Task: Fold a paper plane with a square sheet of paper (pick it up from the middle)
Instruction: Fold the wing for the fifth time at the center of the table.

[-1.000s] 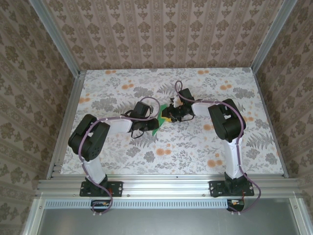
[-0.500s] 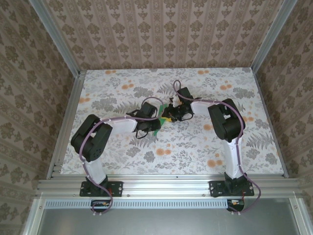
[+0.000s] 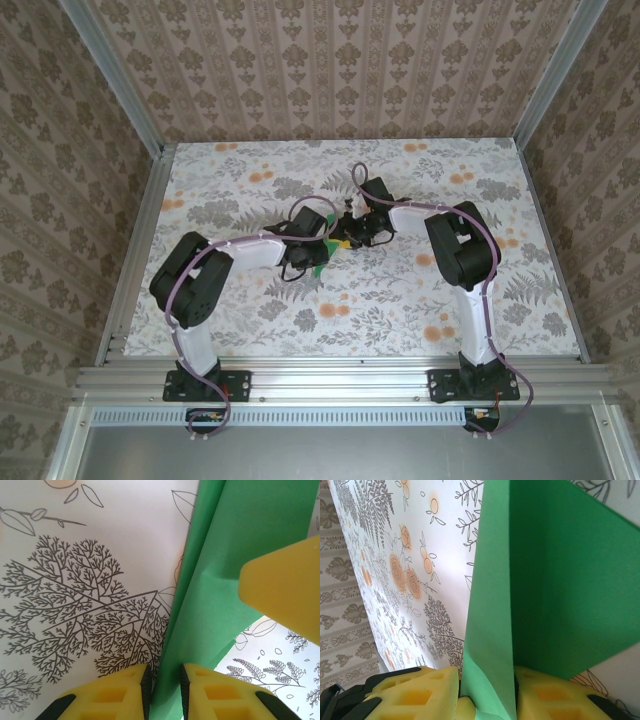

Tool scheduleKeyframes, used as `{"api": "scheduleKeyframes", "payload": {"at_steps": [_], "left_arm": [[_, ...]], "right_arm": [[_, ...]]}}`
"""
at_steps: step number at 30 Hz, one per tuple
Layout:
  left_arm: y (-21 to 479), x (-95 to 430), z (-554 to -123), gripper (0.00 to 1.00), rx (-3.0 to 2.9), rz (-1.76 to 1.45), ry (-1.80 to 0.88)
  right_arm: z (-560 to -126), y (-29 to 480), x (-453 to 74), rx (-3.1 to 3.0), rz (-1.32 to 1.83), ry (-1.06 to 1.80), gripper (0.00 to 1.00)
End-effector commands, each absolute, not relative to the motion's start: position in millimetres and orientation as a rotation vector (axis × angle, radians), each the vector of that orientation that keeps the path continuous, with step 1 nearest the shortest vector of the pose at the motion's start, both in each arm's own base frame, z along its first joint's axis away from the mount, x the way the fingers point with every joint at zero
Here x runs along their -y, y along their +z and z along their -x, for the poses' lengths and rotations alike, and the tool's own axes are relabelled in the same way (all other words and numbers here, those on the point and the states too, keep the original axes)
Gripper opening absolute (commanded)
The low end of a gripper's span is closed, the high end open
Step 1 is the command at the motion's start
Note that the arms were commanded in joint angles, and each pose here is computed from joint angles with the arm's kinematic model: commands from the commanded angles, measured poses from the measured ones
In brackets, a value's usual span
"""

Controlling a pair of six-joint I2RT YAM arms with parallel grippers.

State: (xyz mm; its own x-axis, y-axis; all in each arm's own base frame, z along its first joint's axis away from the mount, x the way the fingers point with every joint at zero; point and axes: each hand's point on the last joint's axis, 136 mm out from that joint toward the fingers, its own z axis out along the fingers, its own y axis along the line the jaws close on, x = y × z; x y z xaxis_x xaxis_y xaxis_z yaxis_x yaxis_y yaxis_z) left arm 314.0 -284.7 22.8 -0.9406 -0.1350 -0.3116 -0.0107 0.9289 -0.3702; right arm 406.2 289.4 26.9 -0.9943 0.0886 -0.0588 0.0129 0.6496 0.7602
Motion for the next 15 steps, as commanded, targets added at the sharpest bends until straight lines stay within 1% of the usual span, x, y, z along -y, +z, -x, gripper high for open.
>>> {"api": "scheduleKeyframes", "payload": {"at_steps": [1, 8, 13, 15], "left_arm": [[6, 272, -306, 0.26, -2.812, 0.163, -0.424], [6, 271, -305, 0.26, -2.818, 0.217, -0.422], [5, 272, -303, 0.25, -2.827, 0.243, -0.436], [6, 272, -303, 0.26, -2.828, 0.252, -0.440]], "right_arm": [[-412, 38, -284, -2.727, -0.062, 1.232, 0.33], [-406, 39, -282, -2.713, -0.012, 1.211, 0.31], [-401, 35, -288, -2.724, 0.030, 1.215, 0.26], [-399, 34, -290, -2.730, 0.038, 1.214, 0.23]]}}
